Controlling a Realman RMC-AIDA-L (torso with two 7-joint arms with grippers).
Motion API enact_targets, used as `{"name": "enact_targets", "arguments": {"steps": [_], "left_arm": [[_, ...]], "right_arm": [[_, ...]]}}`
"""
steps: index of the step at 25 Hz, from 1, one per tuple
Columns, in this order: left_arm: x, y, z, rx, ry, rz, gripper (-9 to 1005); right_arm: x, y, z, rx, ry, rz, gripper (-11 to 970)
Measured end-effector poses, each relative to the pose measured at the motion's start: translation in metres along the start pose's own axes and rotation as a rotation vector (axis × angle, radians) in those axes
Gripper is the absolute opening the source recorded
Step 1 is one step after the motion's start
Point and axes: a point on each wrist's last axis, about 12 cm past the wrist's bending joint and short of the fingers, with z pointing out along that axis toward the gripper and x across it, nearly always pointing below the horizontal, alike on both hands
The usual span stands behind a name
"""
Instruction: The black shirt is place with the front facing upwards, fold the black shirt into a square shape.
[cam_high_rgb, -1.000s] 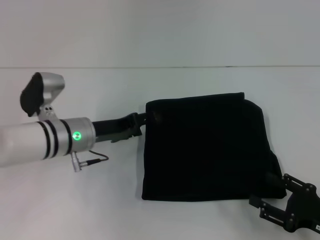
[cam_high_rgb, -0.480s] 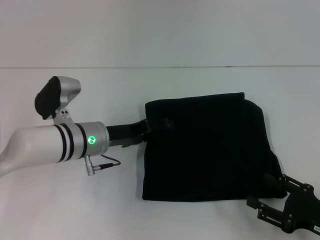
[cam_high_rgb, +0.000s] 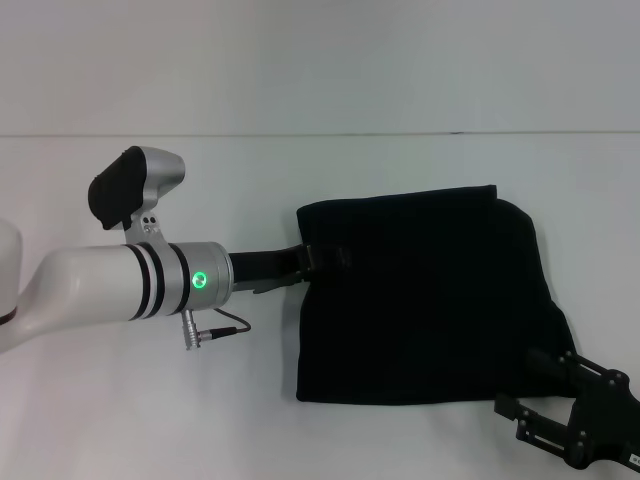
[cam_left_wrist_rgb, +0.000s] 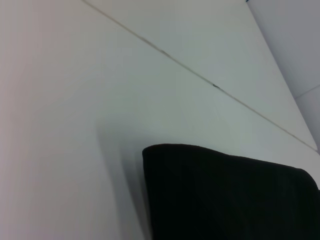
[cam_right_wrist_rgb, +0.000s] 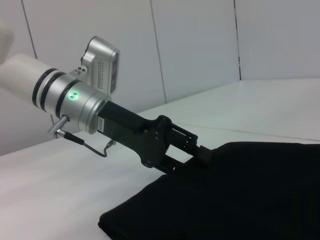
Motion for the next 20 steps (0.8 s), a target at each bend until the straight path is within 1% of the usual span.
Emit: {"name": "enact_targets", "arguments": {"steps": [2,8,13,19,20], "left_arm": [[0.0003,-0.0002,0.0009,-0.004,-0.001,0.002,766],[0.0014,0.0,0.0025,-0.012,-0.005,0.013,523],[0.001,0.0009,0.0017,-0.009,-0.016,0.011,283],[-0.0009,0.0011,0.0016,-0.008,-0.041,0.003,83],[-0.0012,0.0009,0.0016,-0.006,-0.044,0.001,62]], "right_arm": [[-0.0005,0.0003,-0.0001,-0.003,-0.005,0.0,774],[-0.0013,0.0006,-0.0005,-0.005,-0.012,0.001,775],[-0.002,0.0001,0.0002,-0.005,-0.014,0.0,775],[-0.0039,-0.001,0.0021,-0.006,-0.019,-0.004,775],[-0.0041,-0.0012,0.0022,-0.006,-0.02,-0.004,775]]}}
